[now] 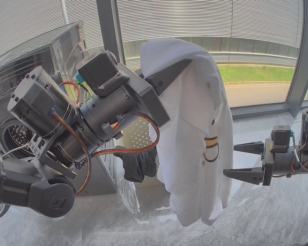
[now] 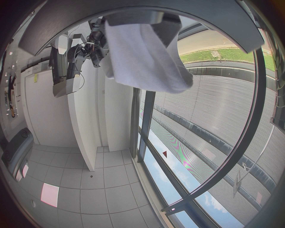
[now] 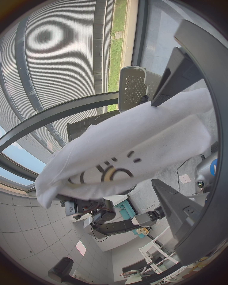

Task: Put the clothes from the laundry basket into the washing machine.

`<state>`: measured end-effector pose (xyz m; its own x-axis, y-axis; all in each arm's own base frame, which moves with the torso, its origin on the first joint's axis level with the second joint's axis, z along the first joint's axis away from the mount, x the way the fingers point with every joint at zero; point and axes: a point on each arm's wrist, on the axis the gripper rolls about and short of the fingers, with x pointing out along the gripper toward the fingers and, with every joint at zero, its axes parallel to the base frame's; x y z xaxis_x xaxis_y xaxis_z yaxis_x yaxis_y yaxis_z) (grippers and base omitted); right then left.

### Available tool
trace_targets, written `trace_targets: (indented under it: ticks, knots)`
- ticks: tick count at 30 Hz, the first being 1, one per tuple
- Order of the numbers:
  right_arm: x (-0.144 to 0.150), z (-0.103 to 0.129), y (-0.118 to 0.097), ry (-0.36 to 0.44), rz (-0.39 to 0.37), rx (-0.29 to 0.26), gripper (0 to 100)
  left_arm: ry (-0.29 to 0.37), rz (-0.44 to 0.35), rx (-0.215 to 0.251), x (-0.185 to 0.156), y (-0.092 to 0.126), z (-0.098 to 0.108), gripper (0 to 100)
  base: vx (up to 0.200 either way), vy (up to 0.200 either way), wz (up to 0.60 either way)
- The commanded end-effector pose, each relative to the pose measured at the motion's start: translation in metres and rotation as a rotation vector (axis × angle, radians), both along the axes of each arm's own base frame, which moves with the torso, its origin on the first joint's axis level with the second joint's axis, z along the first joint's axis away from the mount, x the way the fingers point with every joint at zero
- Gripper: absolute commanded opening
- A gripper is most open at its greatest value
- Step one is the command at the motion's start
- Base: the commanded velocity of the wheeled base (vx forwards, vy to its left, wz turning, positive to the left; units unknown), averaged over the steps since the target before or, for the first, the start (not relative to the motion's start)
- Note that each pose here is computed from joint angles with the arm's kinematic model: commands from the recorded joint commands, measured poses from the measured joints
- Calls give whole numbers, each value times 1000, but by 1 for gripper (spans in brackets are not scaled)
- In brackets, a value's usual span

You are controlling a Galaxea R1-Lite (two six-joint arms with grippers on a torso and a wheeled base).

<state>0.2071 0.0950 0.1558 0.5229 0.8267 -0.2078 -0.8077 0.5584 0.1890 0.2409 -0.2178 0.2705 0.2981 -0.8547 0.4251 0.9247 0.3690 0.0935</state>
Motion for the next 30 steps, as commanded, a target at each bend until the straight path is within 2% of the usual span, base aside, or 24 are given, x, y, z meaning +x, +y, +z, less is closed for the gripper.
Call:
trace_targets:
  ticks: [1, 8, 12, 16, 20, 30]
  knots:
    - [25, -5, 12, 3, 12, 2, 100, 3, -7, -2, -2, -2, 0, 0, 0, 0, 0]
    - [35, 2, 32, -32, 93, 22, 100, 14, -18, 8, -5, -7, -1, 0, 0, 0, 0]
    - [34, 3, 48, -39, 172, 34, 100, 11, -25, 6, -6, -9, 0, 0, 0, 0, 0]
    - [38, 1, 58, -38, 198, 34, 100, 11, -29, 6, -6, -10, 3, 0, 0, 0, 0]
    - [44, 5, 79, -58, 248, 48, 100, 10, -34, 5, -5, -13, 8, 0, 0, 0, 0]
    - [63, -18, 95, -3, 239, 18, 100, 6, -50, -8, -6, -23, 16, 0, 0, 0, 0]
